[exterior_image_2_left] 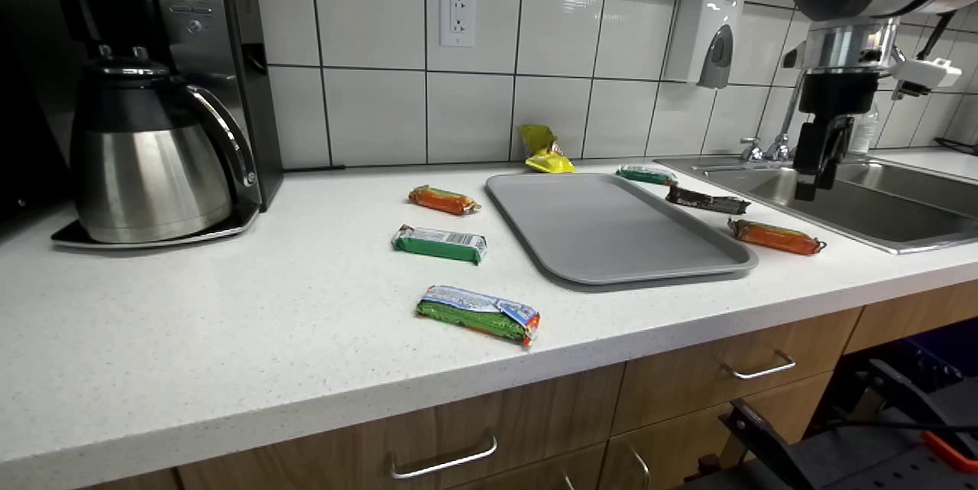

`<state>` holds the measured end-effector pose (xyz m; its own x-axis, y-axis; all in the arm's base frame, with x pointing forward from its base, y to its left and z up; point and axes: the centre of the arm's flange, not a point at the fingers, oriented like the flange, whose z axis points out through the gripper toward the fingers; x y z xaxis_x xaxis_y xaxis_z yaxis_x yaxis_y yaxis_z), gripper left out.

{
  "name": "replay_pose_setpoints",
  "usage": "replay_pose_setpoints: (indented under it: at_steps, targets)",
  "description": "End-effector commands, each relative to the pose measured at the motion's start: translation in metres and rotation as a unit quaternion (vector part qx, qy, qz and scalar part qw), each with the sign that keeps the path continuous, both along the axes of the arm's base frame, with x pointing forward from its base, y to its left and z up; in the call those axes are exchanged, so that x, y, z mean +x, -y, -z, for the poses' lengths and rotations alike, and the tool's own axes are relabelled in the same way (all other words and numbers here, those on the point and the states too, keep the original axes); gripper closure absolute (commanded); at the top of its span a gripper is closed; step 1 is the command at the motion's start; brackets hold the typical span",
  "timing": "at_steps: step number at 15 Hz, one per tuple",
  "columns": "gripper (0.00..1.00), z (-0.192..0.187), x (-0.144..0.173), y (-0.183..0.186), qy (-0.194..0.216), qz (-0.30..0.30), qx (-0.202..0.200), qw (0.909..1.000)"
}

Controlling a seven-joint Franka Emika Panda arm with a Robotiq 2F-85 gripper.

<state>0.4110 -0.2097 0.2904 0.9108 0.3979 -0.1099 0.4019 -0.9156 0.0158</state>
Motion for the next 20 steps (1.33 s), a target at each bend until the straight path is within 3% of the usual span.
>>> replay_pose_setpoints:
  at_steps: [1, 7, 20]
  targets:
    - [0.0, 0.014, 0.027, 0.005, 0.003, -0.031, 0.014, 0.9994]
    - [0.0, 0.03, 0.038, -0.005, 0.002, -0.088, 0.008, 0.9961]
    - [0.0, 0.032, 0.032, -0.01, -0.004, -0.071, 0.008, 0.9974]
